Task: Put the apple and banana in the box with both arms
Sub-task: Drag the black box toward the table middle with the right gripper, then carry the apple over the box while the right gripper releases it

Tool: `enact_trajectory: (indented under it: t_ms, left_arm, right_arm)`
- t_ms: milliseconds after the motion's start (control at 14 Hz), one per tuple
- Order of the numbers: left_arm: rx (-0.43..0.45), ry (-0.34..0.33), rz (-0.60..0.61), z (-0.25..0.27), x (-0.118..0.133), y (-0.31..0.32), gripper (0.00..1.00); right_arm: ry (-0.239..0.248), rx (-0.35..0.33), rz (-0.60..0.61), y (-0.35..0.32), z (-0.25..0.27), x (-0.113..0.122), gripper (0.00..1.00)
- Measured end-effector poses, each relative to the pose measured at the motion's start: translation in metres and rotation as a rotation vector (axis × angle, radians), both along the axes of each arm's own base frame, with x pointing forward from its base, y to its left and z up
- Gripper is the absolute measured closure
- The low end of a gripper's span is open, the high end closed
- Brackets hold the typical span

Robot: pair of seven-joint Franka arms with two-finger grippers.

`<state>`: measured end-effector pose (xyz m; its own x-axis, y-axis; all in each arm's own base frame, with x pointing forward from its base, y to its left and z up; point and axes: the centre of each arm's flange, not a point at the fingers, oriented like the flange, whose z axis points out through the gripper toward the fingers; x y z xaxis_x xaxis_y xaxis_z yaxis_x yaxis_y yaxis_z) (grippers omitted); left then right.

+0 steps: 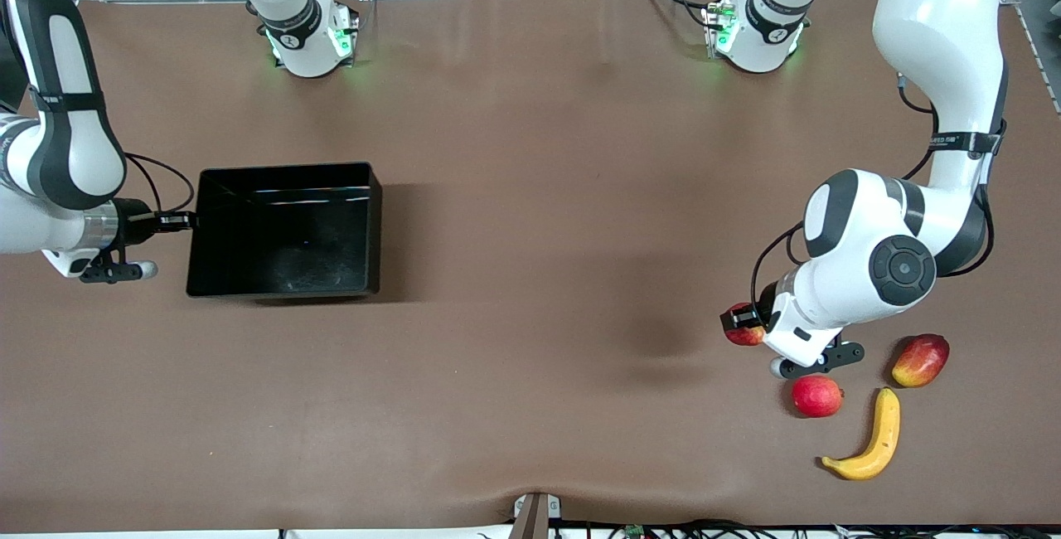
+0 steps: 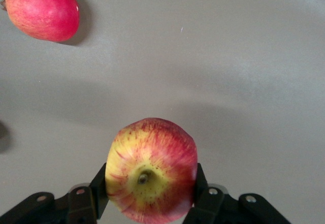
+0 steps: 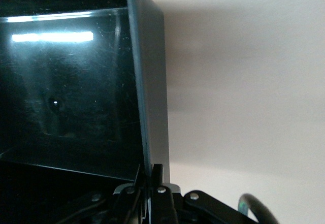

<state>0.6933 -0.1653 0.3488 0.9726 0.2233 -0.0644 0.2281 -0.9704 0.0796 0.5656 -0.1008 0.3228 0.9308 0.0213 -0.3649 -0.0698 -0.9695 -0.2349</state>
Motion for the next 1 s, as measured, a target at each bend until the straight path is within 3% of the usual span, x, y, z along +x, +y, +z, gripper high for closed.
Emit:
enact_trajectory:
  t_ms: [286,500,714,1000]
  left_arm:
    - [-0.004,-0.039,-0.026,0.021,0.003,0.006,0.34]
    - [0.007,-0.031,-0.041,0.048,-0.006,0.003,0.34]
    - [0.016,0.001,-0.059,0.044,-0.017,-0.005,0.34]
    - [0.025,0.013,-0.118,0.034,-0.043,-0.039,0.34]
  right_arm:
    - [0.001,-0.021,-0.098,0.126,0.037,0.020,0.94]
    - [-0.060,-0.009,-0.145,0.227,0.047,0.023,0.94]
    - [-0.141,-0.002,-0.174,0.322,0.039,0.015,0.94]
    - [-0.175,0.009,-0.232,0.427,-0.013,-0.006,0.94]
